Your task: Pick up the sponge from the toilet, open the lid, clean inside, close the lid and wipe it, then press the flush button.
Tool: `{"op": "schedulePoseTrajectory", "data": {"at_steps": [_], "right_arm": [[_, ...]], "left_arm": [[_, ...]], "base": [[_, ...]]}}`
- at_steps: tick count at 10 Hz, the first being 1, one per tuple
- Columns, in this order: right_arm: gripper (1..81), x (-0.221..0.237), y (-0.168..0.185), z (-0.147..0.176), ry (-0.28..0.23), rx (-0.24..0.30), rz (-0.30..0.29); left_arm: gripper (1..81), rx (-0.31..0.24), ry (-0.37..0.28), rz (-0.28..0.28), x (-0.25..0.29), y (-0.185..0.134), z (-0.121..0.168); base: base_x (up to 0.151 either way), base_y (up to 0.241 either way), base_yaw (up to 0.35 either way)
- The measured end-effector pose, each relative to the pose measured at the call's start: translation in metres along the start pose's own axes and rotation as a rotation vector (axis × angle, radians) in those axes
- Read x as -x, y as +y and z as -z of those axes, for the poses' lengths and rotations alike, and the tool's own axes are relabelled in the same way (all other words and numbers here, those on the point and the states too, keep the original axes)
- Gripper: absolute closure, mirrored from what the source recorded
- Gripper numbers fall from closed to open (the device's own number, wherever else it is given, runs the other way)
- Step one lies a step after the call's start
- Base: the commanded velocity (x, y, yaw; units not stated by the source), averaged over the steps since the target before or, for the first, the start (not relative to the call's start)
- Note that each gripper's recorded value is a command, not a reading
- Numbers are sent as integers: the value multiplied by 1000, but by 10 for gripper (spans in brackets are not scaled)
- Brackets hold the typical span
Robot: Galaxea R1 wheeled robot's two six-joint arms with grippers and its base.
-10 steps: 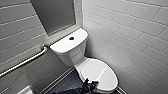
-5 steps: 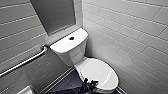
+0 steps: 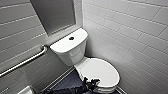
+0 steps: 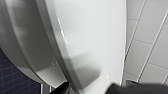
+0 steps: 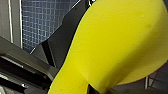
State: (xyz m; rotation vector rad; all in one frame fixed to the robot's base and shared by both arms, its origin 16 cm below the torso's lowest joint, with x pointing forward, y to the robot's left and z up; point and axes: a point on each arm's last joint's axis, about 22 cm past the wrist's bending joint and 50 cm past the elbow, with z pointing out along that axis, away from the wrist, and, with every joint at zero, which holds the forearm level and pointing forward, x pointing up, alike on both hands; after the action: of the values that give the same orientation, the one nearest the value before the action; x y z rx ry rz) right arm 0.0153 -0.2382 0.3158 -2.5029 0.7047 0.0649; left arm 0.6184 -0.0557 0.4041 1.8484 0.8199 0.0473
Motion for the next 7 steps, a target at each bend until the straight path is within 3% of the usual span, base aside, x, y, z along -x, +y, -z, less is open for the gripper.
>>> {"op": "schedulePoseTrajectory", "data": {"at_steps": [4, 7], "right_arm": [[811, -6, 2, -1, 17, 8, -15], [811, -12, 0, -3, 36, 0, -8]], "left_arm": [[10, 86, 27, 35, -14, 29, 36], [10, 143, 95, 83, -41, 46, 67]], "base": [[0, 0, 0], [0, 0, 0]]}}
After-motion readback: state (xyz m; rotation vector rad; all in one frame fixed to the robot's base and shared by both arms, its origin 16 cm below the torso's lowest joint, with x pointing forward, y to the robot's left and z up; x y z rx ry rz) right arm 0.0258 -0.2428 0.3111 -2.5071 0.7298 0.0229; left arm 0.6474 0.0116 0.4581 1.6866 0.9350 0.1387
